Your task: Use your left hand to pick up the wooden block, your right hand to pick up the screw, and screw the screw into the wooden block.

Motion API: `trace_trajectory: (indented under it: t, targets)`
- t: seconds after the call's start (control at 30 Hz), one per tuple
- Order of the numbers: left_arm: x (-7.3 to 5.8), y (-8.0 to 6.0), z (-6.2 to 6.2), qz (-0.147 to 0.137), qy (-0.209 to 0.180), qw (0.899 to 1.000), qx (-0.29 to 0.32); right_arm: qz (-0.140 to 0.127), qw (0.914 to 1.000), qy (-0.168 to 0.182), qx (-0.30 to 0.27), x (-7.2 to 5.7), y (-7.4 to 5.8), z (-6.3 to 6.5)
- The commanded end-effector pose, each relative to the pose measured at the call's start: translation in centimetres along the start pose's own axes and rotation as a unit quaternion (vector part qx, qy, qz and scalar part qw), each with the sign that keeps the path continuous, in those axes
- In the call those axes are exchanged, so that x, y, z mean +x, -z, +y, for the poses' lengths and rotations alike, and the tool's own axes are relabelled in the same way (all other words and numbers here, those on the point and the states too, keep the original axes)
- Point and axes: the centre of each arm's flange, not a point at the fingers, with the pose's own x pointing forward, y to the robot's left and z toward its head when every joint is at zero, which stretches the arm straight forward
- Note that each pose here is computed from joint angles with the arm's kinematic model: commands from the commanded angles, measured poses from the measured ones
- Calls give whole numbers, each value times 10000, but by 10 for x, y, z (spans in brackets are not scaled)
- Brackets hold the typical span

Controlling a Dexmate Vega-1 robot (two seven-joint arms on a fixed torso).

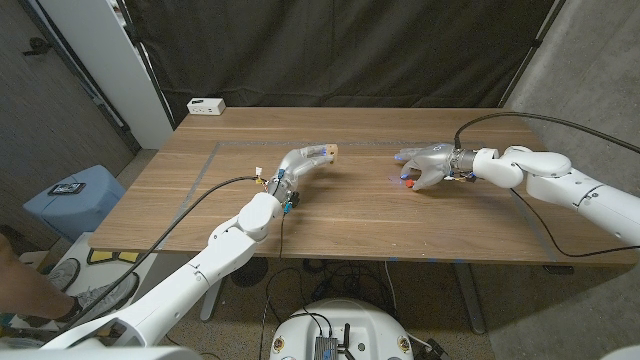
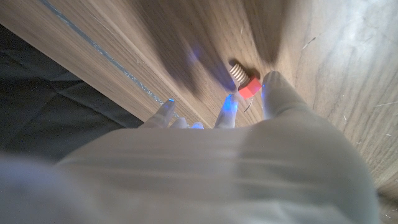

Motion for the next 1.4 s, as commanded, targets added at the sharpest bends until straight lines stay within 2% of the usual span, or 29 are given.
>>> trace_trajectory:
  t: [0.03, 0.5, 1.4]
  targets:
    - [2, 0, -2, 19, 41, 10000, -15, -25, 9998, 63, -161, 1, -4, 0]
    - [3, 2, -4, 47, 72, 10000, -32, -16, 9995, 133, -273, 1, -5, 1]
    - [11, 3, -7, 72, 156, 9998, -49, 1, 9995, 135, -293, 4, 2, 3]
